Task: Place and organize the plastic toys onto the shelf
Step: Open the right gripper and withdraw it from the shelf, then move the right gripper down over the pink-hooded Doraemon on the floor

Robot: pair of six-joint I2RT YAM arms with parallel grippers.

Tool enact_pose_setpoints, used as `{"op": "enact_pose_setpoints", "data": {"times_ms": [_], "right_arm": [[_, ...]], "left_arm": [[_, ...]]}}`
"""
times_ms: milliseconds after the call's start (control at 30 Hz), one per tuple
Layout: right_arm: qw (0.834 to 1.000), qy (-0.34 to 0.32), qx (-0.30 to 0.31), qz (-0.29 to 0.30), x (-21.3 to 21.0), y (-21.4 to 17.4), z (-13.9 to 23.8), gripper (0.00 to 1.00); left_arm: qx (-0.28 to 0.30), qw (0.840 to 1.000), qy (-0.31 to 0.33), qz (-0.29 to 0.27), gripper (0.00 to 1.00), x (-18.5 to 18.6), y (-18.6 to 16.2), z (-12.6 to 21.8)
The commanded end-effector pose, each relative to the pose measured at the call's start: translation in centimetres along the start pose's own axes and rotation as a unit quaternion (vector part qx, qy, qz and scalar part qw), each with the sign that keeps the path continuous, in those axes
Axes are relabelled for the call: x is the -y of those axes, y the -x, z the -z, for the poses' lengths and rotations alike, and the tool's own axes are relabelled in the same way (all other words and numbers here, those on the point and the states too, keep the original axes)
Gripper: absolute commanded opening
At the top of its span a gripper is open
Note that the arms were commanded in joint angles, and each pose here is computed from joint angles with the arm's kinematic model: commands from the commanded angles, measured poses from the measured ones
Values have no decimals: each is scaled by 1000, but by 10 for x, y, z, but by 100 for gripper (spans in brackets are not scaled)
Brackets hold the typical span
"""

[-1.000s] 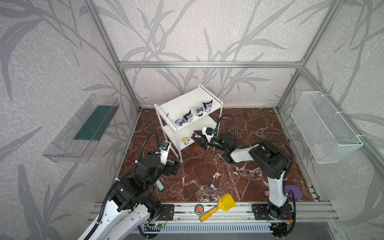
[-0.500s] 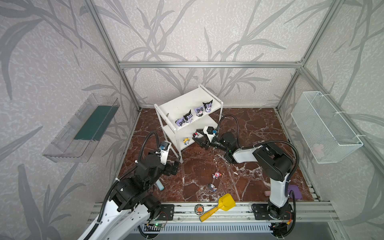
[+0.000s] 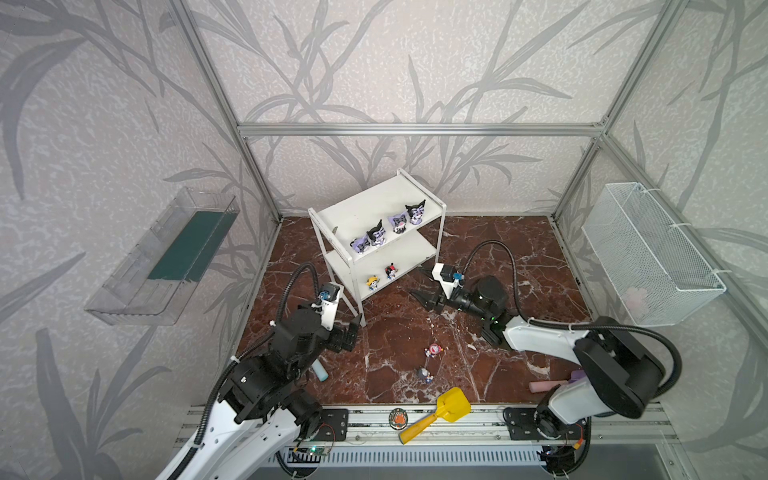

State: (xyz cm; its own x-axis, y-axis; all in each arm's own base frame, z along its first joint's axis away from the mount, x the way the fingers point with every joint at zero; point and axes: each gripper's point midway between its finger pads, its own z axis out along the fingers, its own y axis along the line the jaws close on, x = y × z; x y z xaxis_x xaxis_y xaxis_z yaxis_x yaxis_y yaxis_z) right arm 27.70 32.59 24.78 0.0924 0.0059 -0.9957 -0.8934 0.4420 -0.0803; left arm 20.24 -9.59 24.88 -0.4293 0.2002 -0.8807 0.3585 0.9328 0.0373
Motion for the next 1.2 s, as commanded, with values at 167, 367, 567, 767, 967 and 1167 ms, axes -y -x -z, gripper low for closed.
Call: {"op": "enact_pose_setpoints", "data": {"times_ms": [167, 367, 567, 767, 967, 1167], "right_arm": [[968, -45, -233, -79, -49, -74, 72, 68], [922, -97, -336, -164, -66, -124, 117, 67], [862, -114, -404, -283, -87, -153, 139, 67], [818, -106, -436, -360, -104, -172, 127, 67], [787, -109, -467, -388, -107, -196, 110, 67], [778, -121, -448, -423, -98, -213, 93, 67]], "left_arm": [[-8, 1000, -20, 3, 99, 7, -2, -3], [-44, 997, -71, -4, 99, 27, -9, -9], [-77, 992, -95, -4, 99, 39, -15, -12], [-96, 990, -105, 8, 99, 46, -20, -14], [-89, 990, -110, -5, 99, 50, -20, -10], [-80, 990, -113, -14, 99, 51, -19, -8]]}}
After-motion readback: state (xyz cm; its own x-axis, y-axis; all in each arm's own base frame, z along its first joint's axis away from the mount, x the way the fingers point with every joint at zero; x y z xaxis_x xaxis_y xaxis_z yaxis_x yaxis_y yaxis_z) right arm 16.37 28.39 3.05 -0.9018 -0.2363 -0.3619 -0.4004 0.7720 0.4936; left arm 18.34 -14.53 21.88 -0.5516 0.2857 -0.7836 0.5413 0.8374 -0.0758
